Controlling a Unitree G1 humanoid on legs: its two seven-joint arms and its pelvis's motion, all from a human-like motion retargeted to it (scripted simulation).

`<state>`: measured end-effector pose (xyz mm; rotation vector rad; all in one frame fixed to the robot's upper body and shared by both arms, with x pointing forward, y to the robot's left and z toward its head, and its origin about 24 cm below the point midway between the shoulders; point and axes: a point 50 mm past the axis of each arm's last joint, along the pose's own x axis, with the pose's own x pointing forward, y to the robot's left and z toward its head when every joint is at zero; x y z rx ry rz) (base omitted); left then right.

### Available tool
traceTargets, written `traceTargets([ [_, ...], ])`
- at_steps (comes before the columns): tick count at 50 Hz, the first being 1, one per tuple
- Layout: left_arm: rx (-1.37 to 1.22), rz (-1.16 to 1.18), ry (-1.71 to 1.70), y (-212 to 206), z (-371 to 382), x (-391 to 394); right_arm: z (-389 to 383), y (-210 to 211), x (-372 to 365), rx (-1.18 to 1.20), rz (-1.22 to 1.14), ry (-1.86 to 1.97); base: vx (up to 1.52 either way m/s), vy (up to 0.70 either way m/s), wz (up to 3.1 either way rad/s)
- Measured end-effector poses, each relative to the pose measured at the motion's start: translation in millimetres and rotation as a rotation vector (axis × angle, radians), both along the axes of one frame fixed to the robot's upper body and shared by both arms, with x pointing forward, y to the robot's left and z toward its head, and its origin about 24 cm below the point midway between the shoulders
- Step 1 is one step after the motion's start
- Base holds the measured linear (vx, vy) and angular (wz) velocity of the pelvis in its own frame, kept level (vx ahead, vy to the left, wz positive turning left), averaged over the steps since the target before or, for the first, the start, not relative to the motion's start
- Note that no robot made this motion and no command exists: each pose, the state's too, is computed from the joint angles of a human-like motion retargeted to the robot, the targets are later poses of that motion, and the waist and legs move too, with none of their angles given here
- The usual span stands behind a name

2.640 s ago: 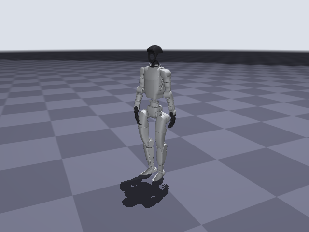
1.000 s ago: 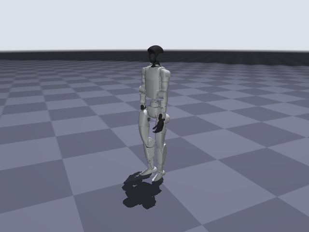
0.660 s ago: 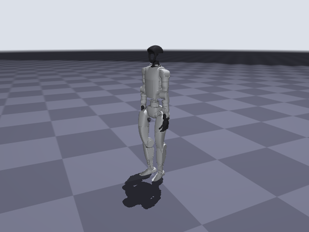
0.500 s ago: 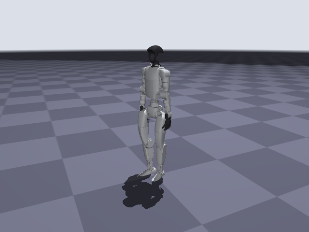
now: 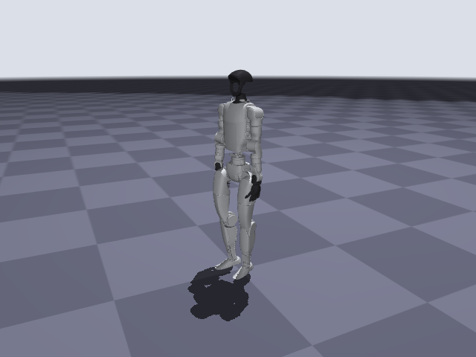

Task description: In place motions

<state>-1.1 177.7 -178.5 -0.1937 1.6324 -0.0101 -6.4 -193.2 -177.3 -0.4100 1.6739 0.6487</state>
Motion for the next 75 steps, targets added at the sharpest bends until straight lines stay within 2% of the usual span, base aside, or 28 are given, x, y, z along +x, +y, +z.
traceTargets([
  [75,-0.022,0.003,0.009,-1.6,0.3,-2.3,0.0,0.9,0.1,0.01,0.0,0.007,0.0,0.0,-0.02],
])
